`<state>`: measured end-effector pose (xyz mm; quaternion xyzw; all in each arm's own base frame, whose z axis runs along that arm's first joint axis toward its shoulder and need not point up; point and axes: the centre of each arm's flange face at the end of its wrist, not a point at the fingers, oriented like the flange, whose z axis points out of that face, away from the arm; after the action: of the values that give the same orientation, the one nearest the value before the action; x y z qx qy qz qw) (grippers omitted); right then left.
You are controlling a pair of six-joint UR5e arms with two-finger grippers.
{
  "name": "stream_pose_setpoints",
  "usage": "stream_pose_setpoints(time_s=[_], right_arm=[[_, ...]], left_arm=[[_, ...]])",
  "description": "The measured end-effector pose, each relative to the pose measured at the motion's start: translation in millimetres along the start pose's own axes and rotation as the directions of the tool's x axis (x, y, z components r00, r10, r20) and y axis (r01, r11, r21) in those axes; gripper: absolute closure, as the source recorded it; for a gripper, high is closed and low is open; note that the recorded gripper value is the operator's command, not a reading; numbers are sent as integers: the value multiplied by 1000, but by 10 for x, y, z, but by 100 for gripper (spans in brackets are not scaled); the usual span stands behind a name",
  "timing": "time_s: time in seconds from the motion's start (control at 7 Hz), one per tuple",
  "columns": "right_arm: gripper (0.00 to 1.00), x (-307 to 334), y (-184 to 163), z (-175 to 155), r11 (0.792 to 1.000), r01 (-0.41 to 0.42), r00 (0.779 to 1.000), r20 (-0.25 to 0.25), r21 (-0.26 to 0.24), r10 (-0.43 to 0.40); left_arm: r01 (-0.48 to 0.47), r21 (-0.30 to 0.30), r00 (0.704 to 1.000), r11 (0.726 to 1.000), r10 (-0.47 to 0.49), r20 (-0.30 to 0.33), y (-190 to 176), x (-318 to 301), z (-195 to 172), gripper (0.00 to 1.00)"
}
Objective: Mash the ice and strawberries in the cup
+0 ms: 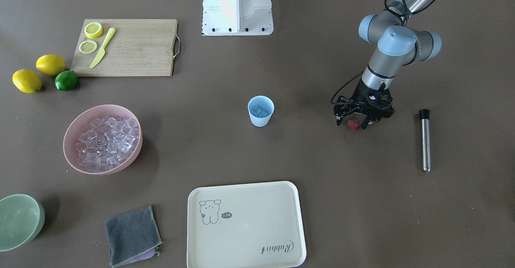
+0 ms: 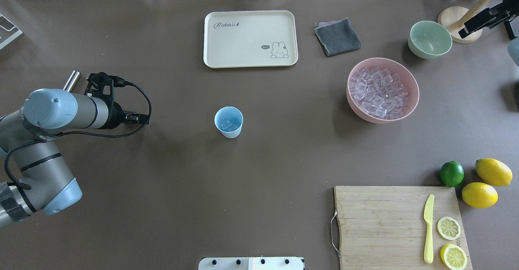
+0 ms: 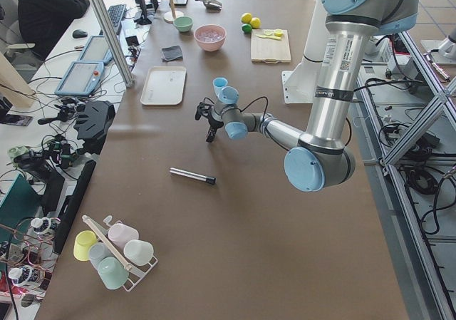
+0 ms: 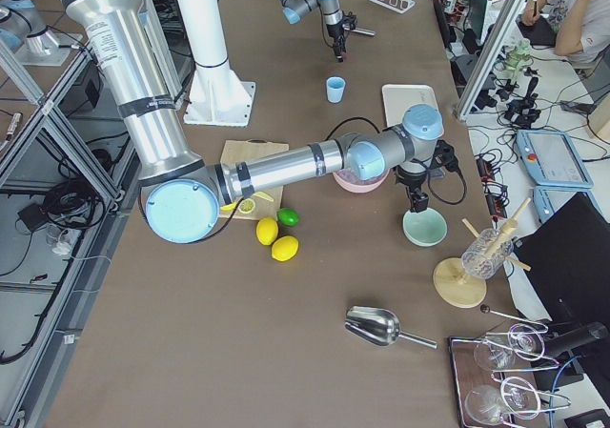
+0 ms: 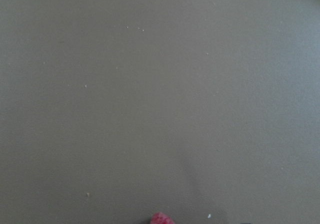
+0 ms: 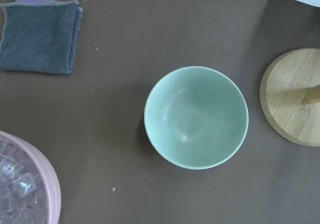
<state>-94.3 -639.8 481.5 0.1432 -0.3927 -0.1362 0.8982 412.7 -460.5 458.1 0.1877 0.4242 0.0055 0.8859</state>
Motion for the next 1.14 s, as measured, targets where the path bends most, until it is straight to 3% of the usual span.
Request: stream_pose_setpoints(time_s=[0.43, 0.86, 1.14], right_arm=[[1, 66, 37, 68, 1000, 5, 1000, 4, 22, -5], [1, 79, 57, 91, 1000, -2, 1000, 6, 20, 1], [1, 89, 58, 103, 1000, -3, 1000, 2, 18, 3]], left_arm=[[42, 2, 999, 999, -42, 4, -18, -30, -3, 100], [62, 1, 998, 998, -61, -12, -11, 45, -33, 100], [64, 2, 996, 998, -64, -56, -112, 230, -202, 100]])
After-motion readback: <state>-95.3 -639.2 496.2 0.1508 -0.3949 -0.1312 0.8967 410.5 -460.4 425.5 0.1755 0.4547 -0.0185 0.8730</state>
